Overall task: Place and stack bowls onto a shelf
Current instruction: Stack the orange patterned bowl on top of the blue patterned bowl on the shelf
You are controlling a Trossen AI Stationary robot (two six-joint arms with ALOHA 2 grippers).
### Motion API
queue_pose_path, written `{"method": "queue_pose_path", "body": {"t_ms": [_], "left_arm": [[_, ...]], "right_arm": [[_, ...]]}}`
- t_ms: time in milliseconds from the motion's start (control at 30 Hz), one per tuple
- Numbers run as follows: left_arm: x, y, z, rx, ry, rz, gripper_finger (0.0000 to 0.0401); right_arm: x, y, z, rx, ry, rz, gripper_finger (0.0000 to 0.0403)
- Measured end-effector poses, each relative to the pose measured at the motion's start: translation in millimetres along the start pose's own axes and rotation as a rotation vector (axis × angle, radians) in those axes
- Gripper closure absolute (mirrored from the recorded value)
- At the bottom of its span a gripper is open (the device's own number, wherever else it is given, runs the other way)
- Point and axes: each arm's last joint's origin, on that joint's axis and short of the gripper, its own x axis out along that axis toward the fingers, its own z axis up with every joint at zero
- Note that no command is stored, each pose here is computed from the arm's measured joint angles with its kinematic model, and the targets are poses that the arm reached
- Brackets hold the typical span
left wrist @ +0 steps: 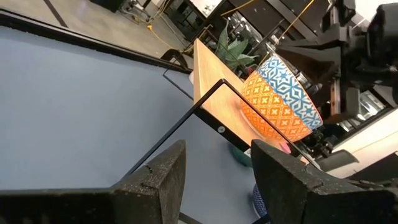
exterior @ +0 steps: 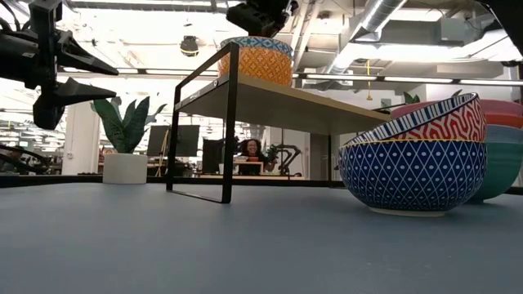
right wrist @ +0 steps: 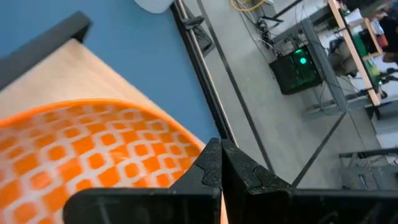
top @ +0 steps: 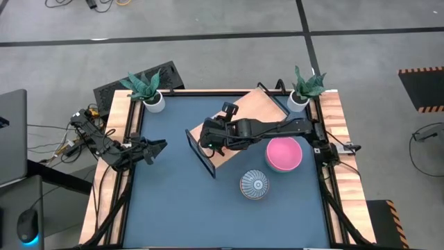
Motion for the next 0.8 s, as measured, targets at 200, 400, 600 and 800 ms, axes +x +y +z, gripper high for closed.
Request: {"method": "queue_pose_path", "body": {"t_ms": [200, 400, 600, 800], "left_arm": [[0.0, 0.0, 0.0, -0.016, 0.0, 0.0, 0.0236], [0.0, 0.0, -0.1, -0.03, 0.001, -0.001, 0.0236], [0.0, 0.0, 0.0, -0.046, 0.001, 0.0, 0.0236], [0.0, 0.0, 0.0, -0.069, 0.001, 0.0, 0.0236]], "right_arm": [[-26.6, -27.9, 3.4, 0.07, -0.059, 0.08, 0.0384], [-52.7, -122.3, -2.1, 0.242, -0.177, 0.606, 0.0384], [-4.3, -163.5, -13.3, 0.353, -0.133, 0.998, 0.0384], [46.8, -128.4, -7.7, 0.303, -0.096, 1.255, 0.0384]]}}
